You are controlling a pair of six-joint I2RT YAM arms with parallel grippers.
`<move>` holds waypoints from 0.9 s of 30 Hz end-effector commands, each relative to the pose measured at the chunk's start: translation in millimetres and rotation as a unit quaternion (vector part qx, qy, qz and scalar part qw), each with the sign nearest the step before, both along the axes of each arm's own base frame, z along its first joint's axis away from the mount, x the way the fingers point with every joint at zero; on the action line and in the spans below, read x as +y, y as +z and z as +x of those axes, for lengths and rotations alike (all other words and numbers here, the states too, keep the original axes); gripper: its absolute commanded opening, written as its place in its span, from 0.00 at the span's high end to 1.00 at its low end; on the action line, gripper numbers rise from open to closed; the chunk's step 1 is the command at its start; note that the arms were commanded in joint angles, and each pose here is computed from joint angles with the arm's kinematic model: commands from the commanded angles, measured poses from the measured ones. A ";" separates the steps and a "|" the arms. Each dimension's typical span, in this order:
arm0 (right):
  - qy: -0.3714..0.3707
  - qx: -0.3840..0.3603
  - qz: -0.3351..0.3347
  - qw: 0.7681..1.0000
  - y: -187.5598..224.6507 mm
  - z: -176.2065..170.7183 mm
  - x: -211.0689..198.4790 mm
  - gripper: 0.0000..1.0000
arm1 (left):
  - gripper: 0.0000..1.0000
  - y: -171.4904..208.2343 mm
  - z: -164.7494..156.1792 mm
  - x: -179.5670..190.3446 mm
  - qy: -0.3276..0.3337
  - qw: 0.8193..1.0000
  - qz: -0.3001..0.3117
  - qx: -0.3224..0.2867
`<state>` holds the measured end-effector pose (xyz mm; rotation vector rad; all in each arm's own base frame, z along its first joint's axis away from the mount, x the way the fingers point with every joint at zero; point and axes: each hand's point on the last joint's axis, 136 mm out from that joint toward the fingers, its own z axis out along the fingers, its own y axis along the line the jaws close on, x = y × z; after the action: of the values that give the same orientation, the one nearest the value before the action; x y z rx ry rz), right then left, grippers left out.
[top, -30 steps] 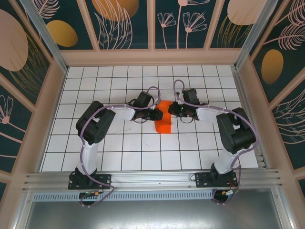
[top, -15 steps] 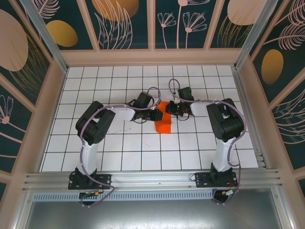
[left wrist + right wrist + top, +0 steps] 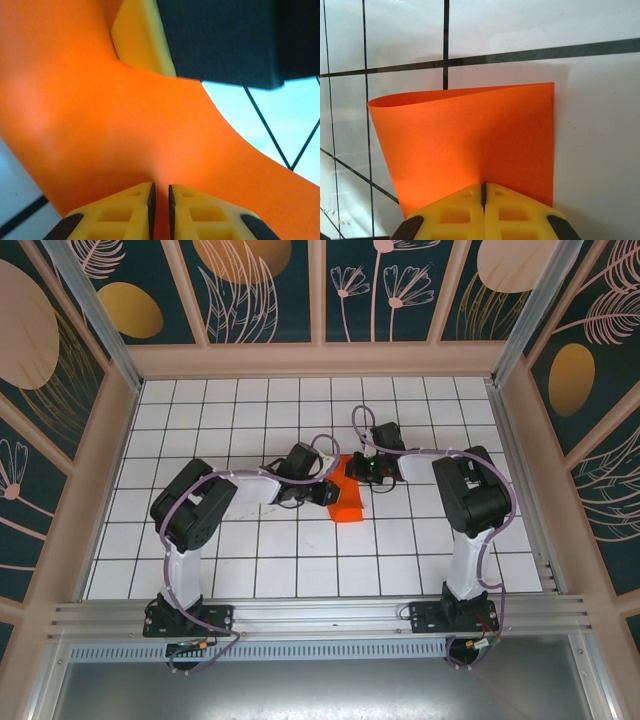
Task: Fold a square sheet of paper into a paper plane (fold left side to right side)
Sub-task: Hold the square sheet of paper at the center of the table, then first fold the square sheet of paper in half at the center of the table.
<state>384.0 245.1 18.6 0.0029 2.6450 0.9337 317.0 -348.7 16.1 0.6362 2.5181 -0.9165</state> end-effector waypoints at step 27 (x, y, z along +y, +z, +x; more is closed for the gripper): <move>-0.020 0.056 -0.054 0.997 -33.5 -15.7 -20.3 1.00 | 0.82 32.2 -19.4 9.1 -0.002 0.996 -0.068 0.049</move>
<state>381.5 246.0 18.4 0.0005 2.6546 0.9448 296.5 -330.0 51.0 0.5460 2.5136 -1.0905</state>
